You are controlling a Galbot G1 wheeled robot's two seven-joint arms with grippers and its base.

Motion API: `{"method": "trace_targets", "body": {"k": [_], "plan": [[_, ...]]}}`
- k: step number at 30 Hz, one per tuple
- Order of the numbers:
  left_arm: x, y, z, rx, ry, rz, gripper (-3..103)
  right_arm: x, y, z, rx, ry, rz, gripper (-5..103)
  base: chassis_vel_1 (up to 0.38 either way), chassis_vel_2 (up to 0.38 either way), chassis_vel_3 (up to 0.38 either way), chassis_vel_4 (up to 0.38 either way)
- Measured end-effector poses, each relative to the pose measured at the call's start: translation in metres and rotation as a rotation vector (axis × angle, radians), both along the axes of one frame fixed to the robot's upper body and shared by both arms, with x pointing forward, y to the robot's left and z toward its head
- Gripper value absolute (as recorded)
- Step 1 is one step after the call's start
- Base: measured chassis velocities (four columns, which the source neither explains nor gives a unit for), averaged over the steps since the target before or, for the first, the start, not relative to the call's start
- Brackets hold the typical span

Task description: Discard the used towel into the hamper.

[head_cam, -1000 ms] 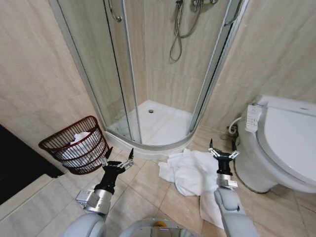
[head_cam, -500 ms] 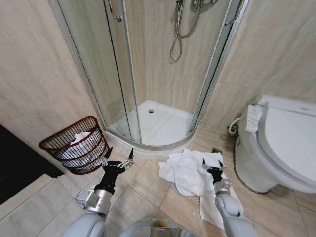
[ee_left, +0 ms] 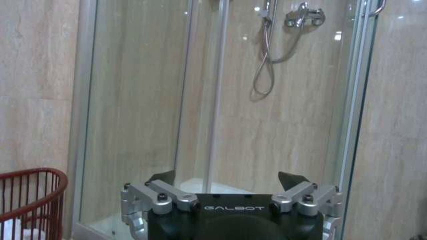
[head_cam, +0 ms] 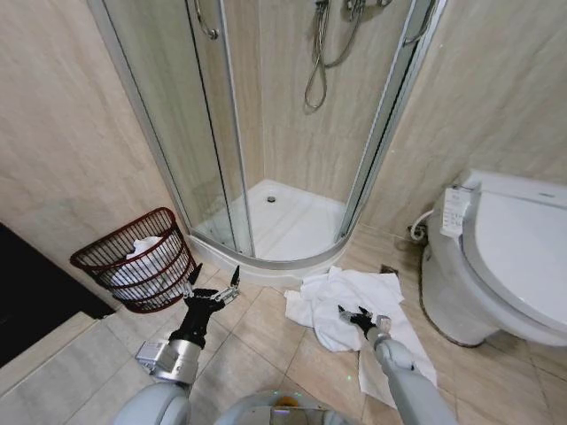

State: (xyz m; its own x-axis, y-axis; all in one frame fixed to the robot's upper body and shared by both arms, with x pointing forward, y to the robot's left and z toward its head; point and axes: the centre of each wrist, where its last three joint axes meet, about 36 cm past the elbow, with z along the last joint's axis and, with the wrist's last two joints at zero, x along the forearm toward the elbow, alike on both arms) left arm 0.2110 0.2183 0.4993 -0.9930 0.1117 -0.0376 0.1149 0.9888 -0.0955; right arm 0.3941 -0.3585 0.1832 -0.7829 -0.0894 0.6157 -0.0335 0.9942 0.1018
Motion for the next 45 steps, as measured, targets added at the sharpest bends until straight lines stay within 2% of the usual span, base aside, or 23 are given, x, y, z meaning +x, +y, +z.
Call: {"method": "trace_targets", "body": {"k": [2, 5, 7, 10, 12, 13, 16, 18, 21, 22, 26, 30, 33, 39, 43, 45], "plan": [[0.0, 0.0, 0.0, 0.0, 0.0, 0.0, 100, -0.001, -0.004, -0.007, -0.024, 0.032, -0.013, 100, 0.0, 0.0, 0.0, 0.0], [0.0, 0.0, 0.0, 0.0, 0.0, 0.0, 100, -0.002, -0.008, -0.01, -0.023, 0.05, -0.011, 102, 0.0, 0.0, 0.0, 0.0], [0.0, 0.0, 0.0, 0.0, 0.0, 0.0, 100, -0.005, -0.01, -0.014, -0.022, 0.051, -0.001, 93, 0.0, 0.0, 0.0, 0.0], [0.0, 0.0, 0.0, 0.0, 0.0, 0.0, 100, -0.007, -0.011, -0.016, -0.024, 0.042, 0.0, 88, 0.0, 0.0, 0.0, 0.0], [0.0, 0.0, 0.0, 0.0, 0.0, 0.0, 100, -0.007, -0.011, -0.017, -0.025, 0.033, -0.001, 77, 0.0, 0.0, 0.0, 0.0], [0.0, 0.0, 0.0, 0.0, 0.0, 0.0, 100, -0.007, -0.011, -0.017, -0.025, 0.033, -0.001, 77, 0.0, 0.0, 0.0, 0.0], [0.0, 0.0, 0.0, 0.0, 0.0, 0.0, 100, -0.008, -0.01, -0.016, -0.026, 0.01, 0.003, 61, 0.0, 0.0, 0.0, 0.0], [0.0, 0.0, 0.0, 0.0, 0.0, 0.0, 100, -0.008, -0.009, -0.014, -0.026, 0.005, 0.005, 61, 0.0, 0.0, 0.0, 0.0], [0.0, 0.0, 0.0, 0.0, 0.0, 0.0, 100, -0.009, -0.005, -0.009, -0.031, -0.026, 0.004, 44, 0.0, 0.0, 0.0, 0.0], [0.0, 0.0, 0.0, 0.0, 0.0, 0.0, 100, -0.009, -0.005, -0.009, -0.031, -0.026, 0.004, 44, 0.0, 0.0, 0.0, 0.0], [0.0, 0.0, 0.0, 0.0, 0.0, 0.0, 100, -0.012, 0.0, -0.003, -0.047, -0.108, -0.006, 24, 0.0, 0.0, 0.0, 0.0], [0.0, 0.0, 0.0, 0.0, 0.0, 0.0, 100, -0.016, 0.002, 0.006, -0.034, -0.143, -0.01, 20, 0.0, 0.0, 0.0, 0.0], [0.0, 0.0, 0.0, 0.0, 0.0, 0.0, 100, -0.021, 0.005, 0.016, -0.037, -0.207, -0.019, 13, 0.0, 0.0, 0.0, 0.0], [0.0, 0.0, 0.0, 0.0, 0.0, 0.0, 100, -0.036, 0.01, 0.039, -0.032, -0.377, -0.026, 13, 0.0, 0.0, 0.0, 0.0], [0.0, 0.0, 0.0, 0.0, 0.0, 0.0, 100, -0.043, 0.009, 0.053, -0.027, -0.444, -0.01, 13, 0.0, 0.0, 0.0, 0.0], [0.0, 0.0, 0.0, 0.0, 0.0, 0.0, 100, -0.053, 0.011, 0.076, -0.028, -0.524, -0.004, 13, 0.0, 0.0, 0.0, 0.0]]}}
